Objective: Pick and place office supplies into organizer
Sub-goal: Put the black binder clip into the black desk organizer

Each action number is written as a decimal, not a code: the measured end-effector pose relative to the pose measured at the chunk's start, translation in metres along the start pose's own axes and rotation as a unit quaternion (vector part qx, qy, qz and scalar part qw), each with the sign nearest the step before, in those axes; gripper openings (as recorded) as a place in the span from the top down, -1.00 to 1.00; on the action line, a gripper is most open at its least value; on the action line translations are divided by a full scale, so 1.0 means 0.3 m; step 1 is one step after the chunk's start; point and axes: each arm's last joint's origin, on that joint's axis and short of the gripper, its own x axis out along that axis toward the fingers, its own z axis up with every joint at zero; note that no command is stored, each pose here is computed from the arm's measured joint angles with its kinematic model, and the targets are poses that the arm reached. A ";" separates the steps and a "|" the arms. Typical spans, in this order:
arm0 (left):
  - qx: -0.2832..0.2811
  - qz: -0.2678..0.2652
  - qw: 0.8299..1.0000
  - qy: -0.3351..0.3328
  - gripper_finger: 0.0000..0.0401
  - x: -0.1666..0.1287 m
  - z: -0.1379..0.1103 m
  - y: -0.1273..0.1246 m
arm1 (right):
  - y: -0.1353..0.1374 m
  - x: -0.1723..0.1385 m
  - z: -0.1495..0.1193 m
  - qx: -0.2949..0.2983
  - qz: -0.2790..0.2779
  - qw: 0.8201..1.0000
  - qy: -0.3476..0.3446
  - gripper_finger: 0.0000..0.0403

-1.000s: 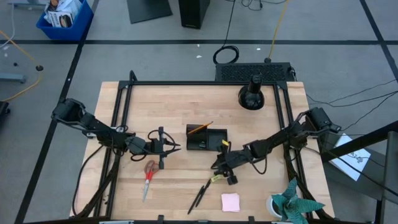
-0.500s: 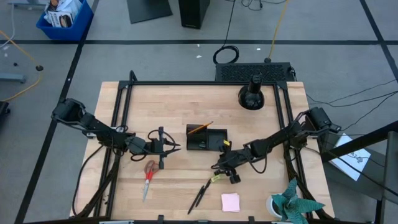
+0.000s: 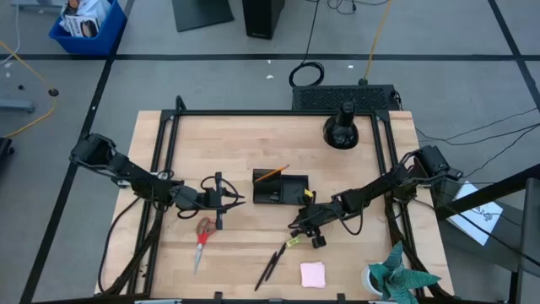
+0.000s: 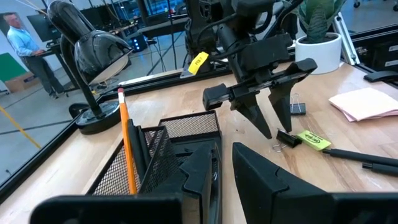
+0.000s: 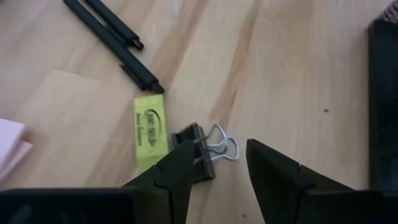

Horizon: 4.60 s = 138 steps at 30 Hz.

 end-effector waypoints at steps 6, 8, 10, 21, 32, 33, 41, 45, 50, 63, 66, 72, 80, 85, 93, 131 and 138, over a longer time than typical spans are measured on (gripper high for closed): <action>0.000 0.000 1.000 0.001 0.64 0.000 -0.001 0.000 | 0.001 0.000 0.007 0.008 0.006 1.000 -0.010 0.31; 0.000 0.000 1.000 0.001 0.64 0.000 -0.001 0.000 | 0.001 0.000 0.008 0.008 0.006 1.000 -0.012 0.31; -0.001 0.000 1.000 0.001 0.64 0.000 -0.001 0.000 | 0.001 0.004 0.005 0.008 0.006 1.000 -0.011 0.31; 0.001 0.000 1.000 0.002 0.64 0.000 -0.001 0.000 | 0.003 0.049 -0.030 0.012 0.020 1.000 0.009 0.49; 0.000 -0.001 1.000 0.004 0.64 0.000 -0.003 0.000 | 0.005 0.045 -0.012 -0.010 0.021 1.000 -0.017 0.94; 0.000 -0.001 1.000 0.003 0.64 0.000 -0.002 0.000 | 0.005 0.041 -0.008 -0.011 0.020 1.000 -0.020 0.93; 0.002 -0.001 1.000 0.003 0.64 0.000 -0.002 0.000 | 0.018 -0.006 0.052 -0.051 -0.074 0.994 -0.066 0.99; 0.002 0.005 1.000 0.004 0.64 0.000 -0.003 0.001 | 0.034 -0.018 0.107 -0.094 -0.149 0.981 -0.085 0.99; 0.002 0.007 1.000 0.006 0.64 0.000 -0.004 0.001 | 0.027 -0.031 0.148 -0.127 -0.247 0.956 -0.090 1.00; 0.003 0.007 1.000 0.008 0.64 0.000 -0.005 0.001 | -0.094 0.023 0.133 -0.095 -0.234 0.963 -0.092 1.00; 0.004 0.007 1.000 0.009 0.64 0.000 -0.006 0.001 | -0.111 0.037 0.121 -0.094 -0.240 0.963 -0.084 1.00; 0.006 0.007 1.000 0.010 0.64 0.000 -0.006 0.001 | -0.130 0.065 0.100 -0.091 -0.256 0.959 -0.074 1.00; 0.006 0.007 1.000 0.010 0.64 0.000 -0.006 0.001 | -0.149 0.071 0.095 -0.087 -0.263 0.958 -0.072 1.00; 0.006 0.007 1.000 0.010 0.64 0.000 -0.006 0.001 | -0.155 0.069 0.101 -0.086 -0.256 0.959 -0.081 1.00; 0.009 0.008 1.000 0.010 0.64 0.000 -0.006 0.001 | -0.163 0.068 0.109 -0.077 -0.232 0.965 -0.100 1.00; 0.006 0.008 1.000 0.010 0.64 0.000 -0.006 0.001 | -0.155 0.070 0.098 -0.079 -0.253 0.961 -0.079 0.69; 0.005 0.008 1.000 0.008 0.64 0.000 -0.005 0.001 | -0.110 0.050 0.134 -0.112 -0.245 0.956 -0.115 0.65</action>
